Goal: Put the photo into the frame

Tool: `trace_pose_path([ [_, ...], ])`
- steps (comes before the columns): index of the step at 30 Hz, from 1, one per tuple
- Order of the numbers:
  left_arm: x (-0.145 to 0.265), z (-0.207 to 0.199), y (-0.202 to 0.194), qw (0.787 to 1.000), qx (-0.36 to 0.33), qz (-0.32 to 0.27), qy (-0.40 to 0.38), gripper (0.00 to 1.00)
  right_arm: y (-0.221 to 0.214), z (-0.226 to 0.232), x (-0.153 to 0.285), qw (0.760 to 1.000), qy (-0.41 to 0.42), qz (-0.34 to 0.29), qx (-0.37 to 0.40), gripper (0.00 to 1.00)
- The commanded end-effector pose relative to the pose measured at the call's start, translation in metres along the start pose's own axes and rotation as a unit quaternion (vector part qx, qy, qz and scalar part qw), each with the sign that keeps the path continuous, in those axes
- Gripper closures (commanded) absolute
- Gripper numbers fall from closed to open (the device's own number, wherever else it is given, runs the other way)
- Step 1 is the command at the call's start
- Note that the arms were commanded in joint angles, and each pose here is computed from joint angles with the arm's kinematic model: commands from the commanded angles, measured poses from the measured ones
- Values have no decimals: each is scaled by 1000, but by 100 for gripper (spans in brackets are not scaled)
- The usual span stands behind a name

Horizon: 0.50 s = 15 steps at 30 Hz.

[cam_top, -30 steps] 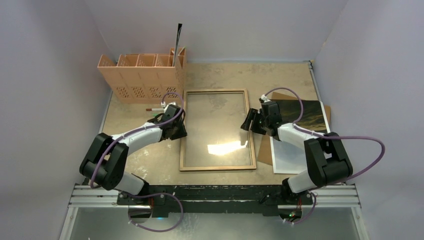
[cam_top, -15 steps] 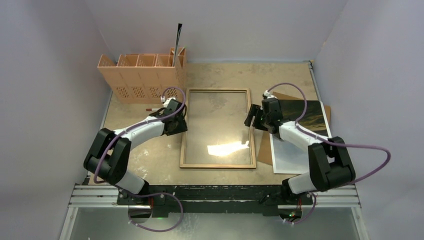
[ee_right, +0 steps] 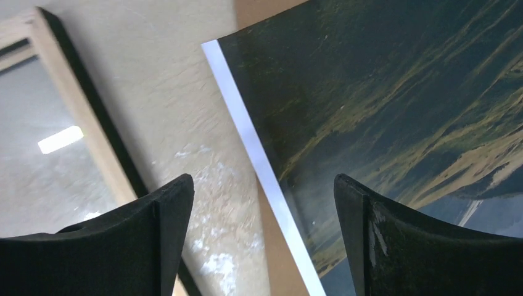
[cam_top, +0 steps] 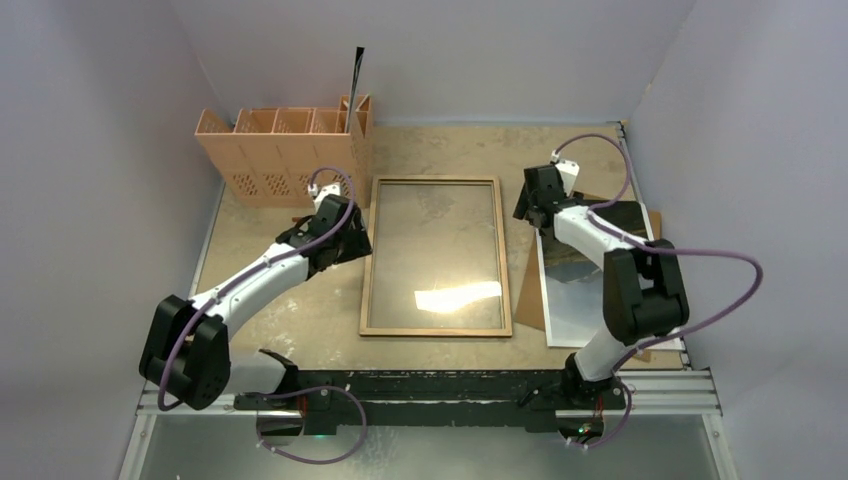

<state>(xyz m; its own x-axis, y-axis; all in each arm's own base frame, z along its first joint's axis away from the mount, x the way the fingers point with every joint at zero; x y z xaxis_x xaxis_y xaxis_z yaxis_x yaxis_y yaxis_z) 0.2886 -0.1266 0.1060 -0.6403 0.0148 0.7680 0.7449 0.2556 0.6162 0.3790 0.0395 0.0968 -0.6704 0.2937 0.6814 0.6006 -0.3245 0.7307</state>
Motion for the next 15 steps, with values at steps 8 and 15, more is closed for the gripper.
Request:
trace_pose_path([
  [8,-3,-31,-15,994,14,22,-110,37,15,-2,-33,990,-110,-8,87,30],
  [15,-13,-33,-27,992,20,35,-120,37,7,13,-45,982,-124,-14,144,37],
])
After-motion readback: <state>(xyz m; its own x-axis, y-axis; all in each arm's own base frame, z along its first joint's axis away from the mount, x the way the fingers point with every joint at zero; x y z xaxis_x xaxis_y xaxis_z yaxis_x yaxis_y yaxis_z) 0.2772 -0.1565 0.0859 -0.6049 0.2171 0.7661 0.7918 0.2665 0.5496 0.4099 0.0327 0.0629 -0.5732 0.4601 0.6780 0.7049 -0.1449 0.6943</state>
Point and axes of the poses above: each gripper's point midway between its finger pads, its own x axis back along the fingers, its own z axis along the line the jaws close on, y = z × x, the point moved 2 cm from there along x, back along the fingers, and after that the axes turned 2 degrees about -x, right-handed, at the moved point
